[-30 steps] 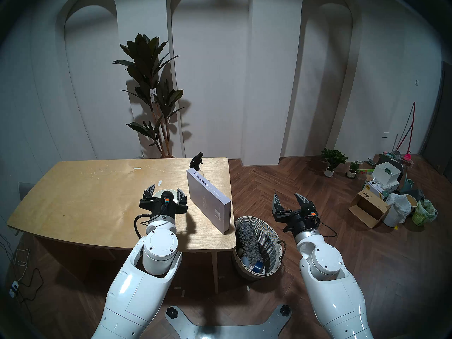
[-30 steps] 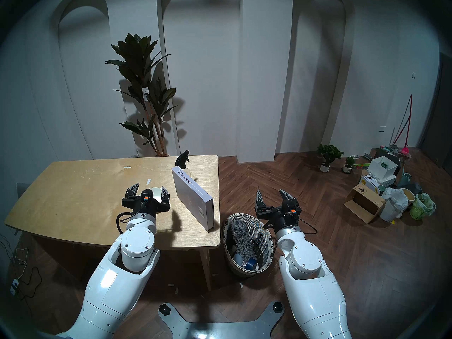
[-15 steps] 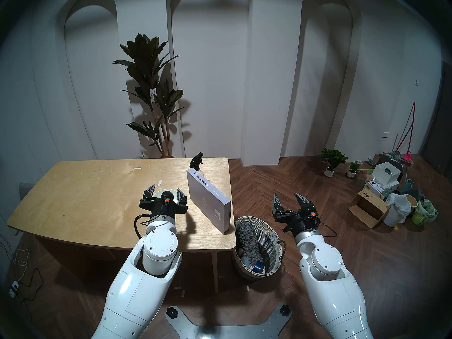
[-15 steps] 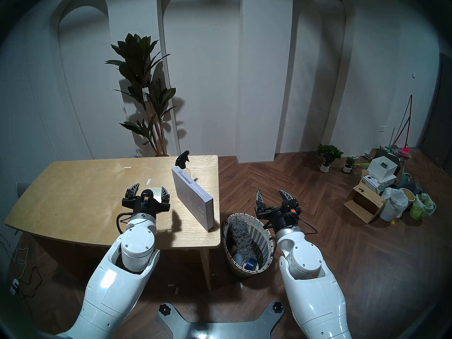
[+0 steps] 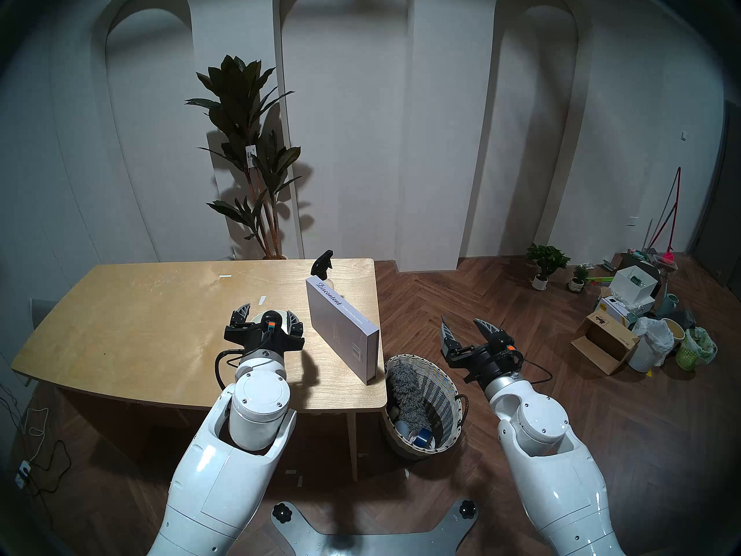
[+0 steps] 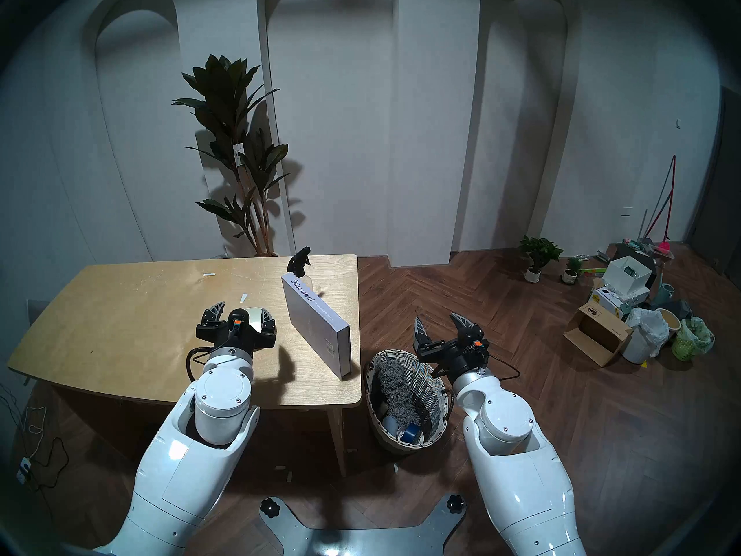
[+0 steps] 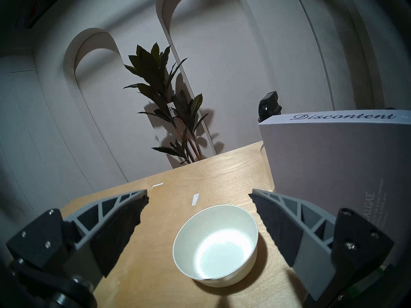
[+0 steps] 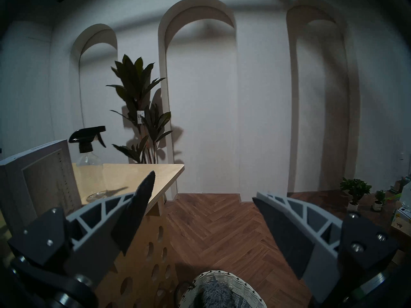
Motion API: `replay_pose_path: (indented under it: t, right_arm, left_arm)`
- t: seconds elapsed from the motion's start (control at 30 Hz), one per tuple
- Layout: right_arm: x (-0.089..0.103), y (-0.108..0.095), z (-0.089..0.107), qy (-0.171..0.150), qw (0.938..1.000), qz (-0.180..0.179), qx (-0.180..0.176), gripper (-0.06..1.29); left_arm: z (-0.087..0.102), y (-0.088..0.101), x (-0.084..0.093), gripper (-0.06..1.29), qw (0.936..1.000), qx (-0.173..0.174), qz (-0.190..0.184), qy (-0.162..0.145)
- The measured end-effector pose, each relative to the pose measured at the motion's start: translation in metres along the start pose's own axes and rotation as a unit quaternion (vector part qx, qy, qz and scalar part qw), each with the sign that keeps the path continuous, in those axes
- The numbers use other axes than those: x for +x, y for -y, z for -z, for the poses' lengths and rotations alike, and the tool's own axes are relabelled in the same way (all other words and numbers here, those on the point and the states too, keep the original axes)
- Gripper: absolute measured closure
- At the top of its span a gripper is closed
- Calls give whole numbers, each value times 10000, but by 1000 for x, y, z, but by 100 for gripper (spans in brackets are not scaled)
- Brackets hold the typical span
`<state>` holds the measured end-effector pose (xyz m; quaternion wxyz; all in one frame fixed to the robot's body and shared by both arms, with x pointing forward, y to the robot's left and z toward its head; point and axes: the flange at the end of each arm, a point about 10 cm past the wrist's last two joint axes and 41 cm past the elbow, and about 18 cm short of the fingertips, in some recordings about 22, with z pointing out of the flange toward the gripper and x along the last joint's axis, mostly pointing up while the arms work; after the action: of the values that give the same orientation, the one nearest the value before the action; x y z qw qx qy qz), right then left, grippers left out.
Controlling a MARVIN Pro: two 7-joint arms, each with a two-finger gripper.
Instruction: Load the items into the basket from the rear
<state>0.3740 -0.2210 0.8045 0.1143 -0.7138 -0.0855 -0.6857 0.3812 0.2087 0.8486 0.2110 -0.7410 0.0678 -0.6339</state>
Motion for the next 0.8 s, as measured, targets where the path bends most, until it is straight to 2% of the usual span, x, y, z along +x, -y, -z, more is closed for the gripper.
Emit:
replay_pose_path:
  t: [0.27, 0.4, 0.6, 0.8]
  right_arm:
    - [30, -16, 0, 152, 9974, 350, 609, -2]
    - [48, -33, 2, 254, 9955, 454, 795, -2]
    - [67, -51, 5, 595, 9907, 375, 1163, -2]
    - [79, -56, 11, 1002, 9807, 106, 1674, -2]
  left_arm:
    - [10, -8, 25, 0, 9999, 5, -9, 111]
    - [13, -13, 33, 0, 9998, 30, -20, 194]
    - [10, -6, 40, 0, 9987, 340, 80, 374]
    - [8, 6, 49, 0, 9960, 759, -8, 476]
